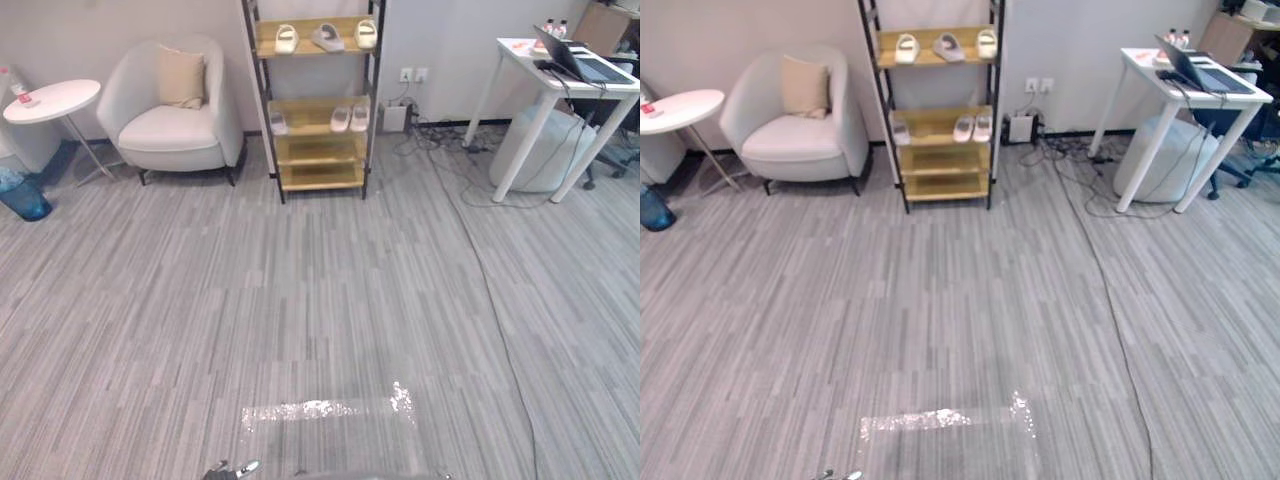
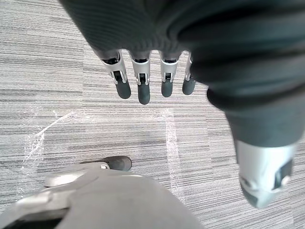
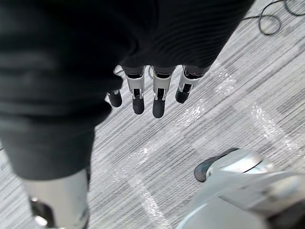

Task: Organize the slippers on the shoe rack

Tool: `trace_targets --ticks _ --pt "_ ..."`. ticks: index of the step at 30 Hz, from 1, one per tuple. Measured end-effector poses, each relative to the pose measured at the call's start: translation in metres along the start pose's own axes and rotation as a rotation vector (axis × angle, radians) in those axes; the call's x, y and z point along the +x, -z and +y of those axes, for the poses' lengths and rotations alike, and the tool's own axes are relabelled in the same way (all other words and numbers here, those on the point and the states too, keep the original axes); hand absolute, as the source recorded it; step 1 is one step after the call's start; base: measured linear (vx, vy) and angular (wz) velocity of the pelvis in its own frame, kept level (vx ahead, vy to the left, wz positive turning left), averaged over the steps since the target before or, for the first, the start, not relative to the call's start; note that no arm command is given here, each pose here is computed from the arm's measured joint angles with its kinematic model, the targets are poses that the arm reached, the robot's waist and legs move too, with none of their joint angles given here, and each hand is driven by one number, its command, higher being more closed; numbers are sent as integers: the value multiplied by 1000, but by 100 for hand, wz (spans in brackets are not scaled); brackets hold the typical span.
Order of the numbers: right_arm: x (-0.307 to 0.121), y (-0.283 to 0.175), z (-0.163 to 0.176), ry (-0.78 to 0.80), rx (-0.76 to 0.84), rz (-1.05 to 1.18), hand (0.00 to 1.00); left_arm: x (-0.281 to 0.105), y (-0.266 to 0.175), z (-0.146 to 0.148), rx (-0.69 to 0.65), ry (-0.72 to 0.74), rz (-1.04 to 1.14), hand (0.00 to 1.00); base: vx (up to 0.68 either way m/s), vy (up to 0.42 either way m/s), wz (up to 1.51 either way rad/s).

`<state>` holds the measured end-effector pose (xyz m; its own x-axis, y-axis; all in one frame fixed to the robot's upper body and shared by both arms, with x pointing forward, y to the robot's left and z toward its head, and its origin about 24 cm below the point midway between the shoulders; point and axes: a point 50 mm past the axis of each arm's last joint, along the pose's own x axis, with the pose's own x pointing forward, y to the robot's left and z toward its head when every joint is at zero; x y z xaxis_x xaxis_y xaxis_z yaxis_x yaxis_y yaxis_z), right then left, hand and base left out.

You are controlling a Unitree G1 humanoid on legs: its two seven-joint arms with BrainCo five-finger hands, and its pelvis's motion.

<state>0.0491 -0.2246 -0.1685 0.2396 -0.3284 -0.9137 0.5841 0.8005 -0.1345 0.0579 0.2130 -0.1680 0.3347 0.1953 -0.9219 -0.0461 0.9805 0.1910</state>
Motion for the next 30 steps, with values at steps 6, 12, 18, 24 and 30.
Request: trace_targets --ticks 6,12,18,24,30 --pt "3 -16 13 -28 -59 -37 0 2 -10 1 23 -2 -19 0 49 12 6" --pt "3 -21 17 -39 -124 -57 0 3 -14 2 32 -17 -37 0 13 1 5" --pt "3 -25 19 -41 -135 -67 0 3 -15 2 31 -20 -39 0 -8 -4 5" --pt "4 -30 21 -32 -145 -83 0 4 -17 0 32 -31 -45 0 -33 -8 3" --pt "4 -31 22 -33 -146 -90 0 6 -29 3 34 -39 -71 0 -34 -19 -1"
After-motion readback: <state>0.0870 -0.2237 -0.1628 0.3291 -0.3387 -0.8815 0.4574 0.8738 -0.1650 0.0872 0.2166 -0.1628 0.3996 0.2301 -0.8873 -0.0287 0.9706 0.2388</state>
